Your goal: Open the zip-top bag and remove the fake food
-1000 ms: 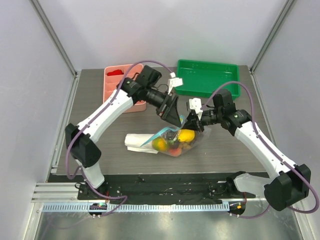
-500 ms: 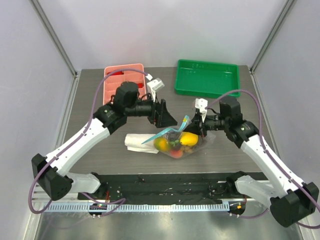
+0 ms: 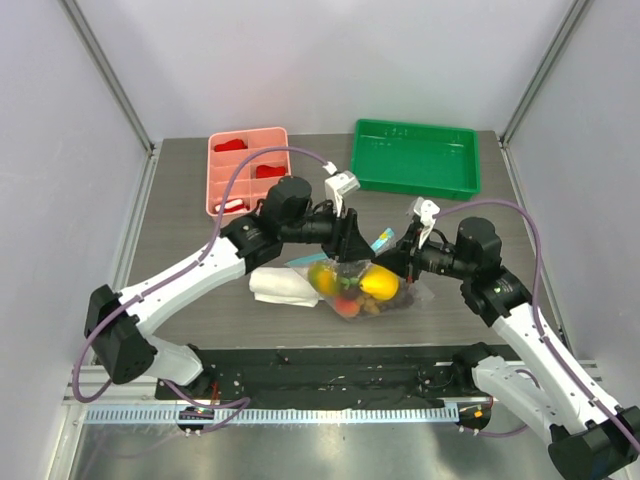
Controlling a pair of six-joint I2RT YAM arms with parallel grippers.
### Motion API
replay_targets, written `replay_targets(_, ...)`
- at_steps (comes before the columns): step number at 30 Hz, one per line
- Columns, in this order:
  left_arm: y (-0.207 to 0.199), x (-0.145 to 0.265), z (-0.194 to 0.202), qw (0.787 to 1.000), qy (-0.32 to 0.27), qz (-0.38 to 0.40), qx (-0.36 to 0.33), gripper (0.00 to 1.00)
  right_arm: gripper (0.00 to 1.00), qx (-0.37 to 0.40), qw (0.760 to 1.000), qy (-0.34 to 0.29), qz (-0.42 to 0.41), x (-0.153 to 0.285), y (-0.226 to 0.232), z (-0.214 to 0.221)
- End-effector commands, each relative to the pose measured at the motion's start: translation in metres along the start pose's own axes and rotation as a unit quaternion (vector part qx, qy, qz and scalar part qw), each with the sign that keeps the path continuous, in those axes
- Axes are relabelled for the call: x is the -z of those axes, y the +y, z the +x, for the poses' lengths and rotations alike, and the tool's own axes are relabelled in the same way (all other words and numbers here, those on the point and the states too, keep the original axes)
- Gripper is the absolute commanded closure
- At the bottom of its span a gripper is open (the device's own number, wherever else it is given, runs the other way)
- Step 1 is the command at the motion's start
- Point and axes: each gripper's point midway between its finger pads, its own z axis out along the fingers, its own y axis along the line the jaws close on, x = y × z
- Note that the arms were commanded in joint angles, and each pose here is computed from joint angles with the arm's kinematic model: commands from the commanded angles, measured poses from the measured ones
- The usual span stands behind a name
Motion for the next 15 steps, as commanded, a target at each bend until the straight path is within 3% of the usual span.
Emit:
replay_targets(1,-0.019,-0.007,-0.018,0.998,-0.013,0.054,-0.024,0.71,0.99,0.009,0.999,-0.047,0.013,0.003,0.001,-0.029)
replay_targets(2,-0.017,-0.008,-0.015,0.998,-0.006,0.051,-0.021,0.91,0.96,0.006,0.999,-0.047,0.013,0.003,0.001,-0.030)
replay_targets(3,-0.014,-0.008,-0.016,0.999,-0.008,0.042,-0.031,0.96,0.91,0.002,0.999,-0.046,0.014,0.003,0.001,-0.029)
replay_targets(4,-0.010,-0.007,-0.015,0.999,-0.007,0.033,-0.035,1.00,0.69,-0.008,0.999,-0.037,0.017,0.003,0.000,-0.028)
replay_targets(6,-0.005,-0.005,-0.016,0.998,-0.005,0.021,-0.051,1.00,0.55,-0.019,0.999,-0.031,0.015,0.003,0.002,-0.033)
replay_targets(7,-0.003,-0.004,-0.015,0.998,-0.001,0.015,-0.054,1.00,0.34,-0.030,0.999,-0.014,0.009,0.002,0.003,-0.027)
replay_targets(10,-0.001,-0.002,-0.016,0.998,0.010,0.015,-0.067,1.00,0.01,-0.022,1.000,0.012,0.005,0.006,0.006,-0.025)
replay_targets(15,-0.013,0.000,-0.017,0.996,0.019,0.043,-0.076,1.00,0.00,0.025,0.999,0.006,0.019,0.012,0.002,-0.029)
